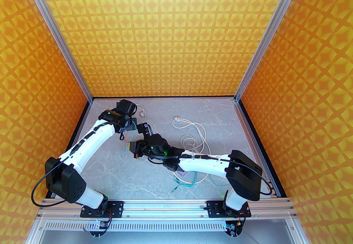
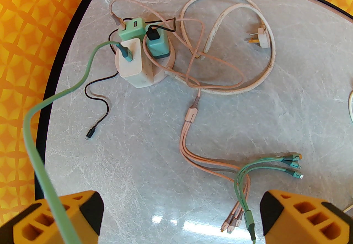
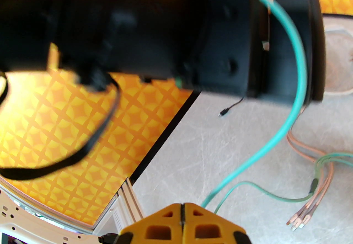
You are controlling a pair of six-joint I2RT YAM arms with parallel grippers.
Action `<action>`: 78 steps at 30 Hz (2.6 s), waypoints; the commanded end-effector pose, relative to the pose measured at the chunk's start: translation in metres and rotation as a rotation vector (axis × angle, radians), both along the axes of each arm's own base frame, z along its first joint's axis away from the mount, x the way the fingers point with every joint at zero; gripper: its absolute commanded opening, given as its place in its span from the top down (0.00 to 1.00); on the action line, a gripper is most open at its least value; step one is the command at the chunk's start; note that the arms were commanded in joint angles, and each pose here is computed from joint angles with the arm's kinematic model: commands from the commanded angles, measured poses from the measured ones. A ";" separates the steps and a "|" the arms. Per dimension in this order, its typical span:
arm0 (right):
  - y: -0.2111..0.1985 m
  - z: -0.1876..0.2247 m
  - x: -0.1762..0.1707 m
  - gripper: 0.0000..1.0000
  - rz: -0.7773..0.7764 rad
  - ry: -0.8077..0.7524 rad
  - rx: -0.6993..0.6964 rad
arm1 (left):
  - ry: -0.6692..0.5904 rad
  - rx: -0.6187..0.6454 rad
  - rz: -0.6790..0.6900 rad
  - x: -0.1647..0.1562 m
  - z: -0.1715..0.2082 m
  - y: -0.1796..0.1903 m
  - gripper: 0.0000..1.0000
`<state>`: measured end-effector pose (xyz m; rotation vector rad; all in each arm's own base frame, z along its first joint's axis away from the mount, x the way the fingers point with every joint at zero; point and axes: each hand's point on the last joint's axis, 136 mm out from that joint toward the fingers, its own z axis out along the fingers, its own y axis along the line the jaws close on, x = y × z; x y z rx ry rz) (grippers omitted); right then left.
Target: Pull the plug off the socket
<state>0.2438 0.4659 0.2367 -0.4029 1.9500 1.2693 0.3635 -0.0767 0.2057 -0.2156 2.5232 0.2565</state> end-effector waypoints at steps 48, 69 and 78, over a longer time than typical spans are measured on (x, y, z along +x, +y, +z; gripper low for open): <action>-0.031 -0.013 0.076 0.54 -0.136 -0.056 -0.251 | -0.195 -0.278 -0.086 -0.121 0.060 0.021 0.01; -0.235 0.030 0.045 0.02 -0.567 -0.166 -0.662 | -0.364 -0.466 -0.328 -0.065 0.063 -0.092 0.00; -0.263 0.001 -0.004 0.20 -0.414 -0.015 -0.763 | -0.365 -0.531 -0.577 -0.099 0.007 -0.174 0.00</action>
